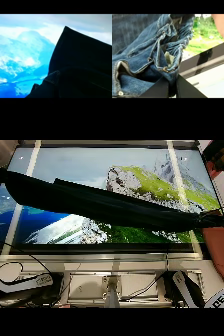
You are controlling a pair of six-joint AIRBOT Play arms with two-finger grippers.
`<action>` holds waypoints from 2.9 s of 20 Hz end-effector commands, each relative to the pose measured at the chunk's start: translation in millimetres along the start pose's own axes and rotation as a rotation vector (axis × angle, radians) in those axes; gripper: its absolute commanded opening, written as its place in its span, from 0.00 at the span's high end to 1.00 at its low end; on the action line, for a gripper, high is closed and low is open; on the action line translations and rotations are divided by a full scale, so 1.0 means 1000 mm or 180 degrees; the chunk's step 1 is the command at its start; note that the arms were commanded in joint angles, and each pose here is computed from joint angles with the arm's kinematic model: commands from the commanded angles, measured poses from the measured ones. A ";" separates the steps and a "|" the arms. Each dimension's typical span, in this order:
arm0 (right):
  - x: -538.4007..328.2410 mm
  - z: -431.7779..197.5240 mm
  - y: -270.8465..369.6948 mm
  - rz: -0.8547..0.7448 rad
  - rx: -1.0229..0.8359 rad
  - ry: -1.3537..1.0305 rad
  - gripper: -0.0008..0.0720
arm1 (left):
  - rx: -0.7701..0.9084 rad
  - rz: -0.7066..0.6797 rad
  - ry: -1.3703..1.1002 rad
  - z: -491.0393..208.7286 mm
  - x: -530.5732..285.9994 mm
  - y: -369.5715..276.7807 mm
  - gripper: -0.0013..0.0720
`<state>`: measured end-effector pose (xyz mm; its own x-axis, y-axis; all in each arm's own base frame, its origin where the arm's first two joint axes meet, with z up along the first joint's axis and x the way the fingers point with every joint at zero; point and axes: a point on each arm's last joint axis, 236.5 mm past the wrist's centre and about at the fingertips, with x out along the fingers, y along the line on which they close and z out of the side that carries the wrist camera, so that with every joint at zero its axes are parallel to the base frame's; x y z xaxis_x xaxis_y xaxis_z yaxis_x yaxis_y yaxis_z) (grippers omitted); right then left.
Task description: Fold the clothes and pants, and hang the long-sleeved shirts on hangers.
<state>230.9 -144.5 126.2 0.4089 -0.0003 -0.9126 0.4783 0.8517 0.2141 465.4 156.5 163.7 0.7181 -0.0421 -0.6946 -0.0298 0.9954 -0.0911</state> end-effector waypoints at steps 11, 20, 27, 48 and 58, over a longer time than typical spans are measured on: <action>0.083 0.034 -0.018 0.0268 0.0502 0.0305 0.92 | -0.0810 -0.0510 0.0173 -0.033 0.166 -0.034 0.95; 0.160 0.076 -0.017 0.0543 0.0871 -0.0008 0.92 | -0.0839 -0.0342 -0.0480 -0.007 0.244 -0.080 0.95; 0.190 0.088 0.007 0.0459 0.0699 -0.0337 0.34 | -0.0849 -0.0334 -0.0434 -0.014 0.251 -0.079 0.03; -0.026 0.097 0.054 0.0248 -0.0234 -0.1267 0.37 | -0.1302 -0.0876 0.1014 -0.124 0.181 -0.001 0.04; -0.023 0.097 0.055 0.0272 -0.0223 -0.1248 0.37 | -0.1719 -0.1517 0.1382 -0.157 0.207 -0.035 0.03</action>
<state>323.1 -150.0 192.3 0.7139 -0.1206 -0.6897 0.3847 0.8906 0.2425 507.7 106.7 -85.3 0.4248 -0.5502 -0.7189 -0.1965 0.7192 -0.6665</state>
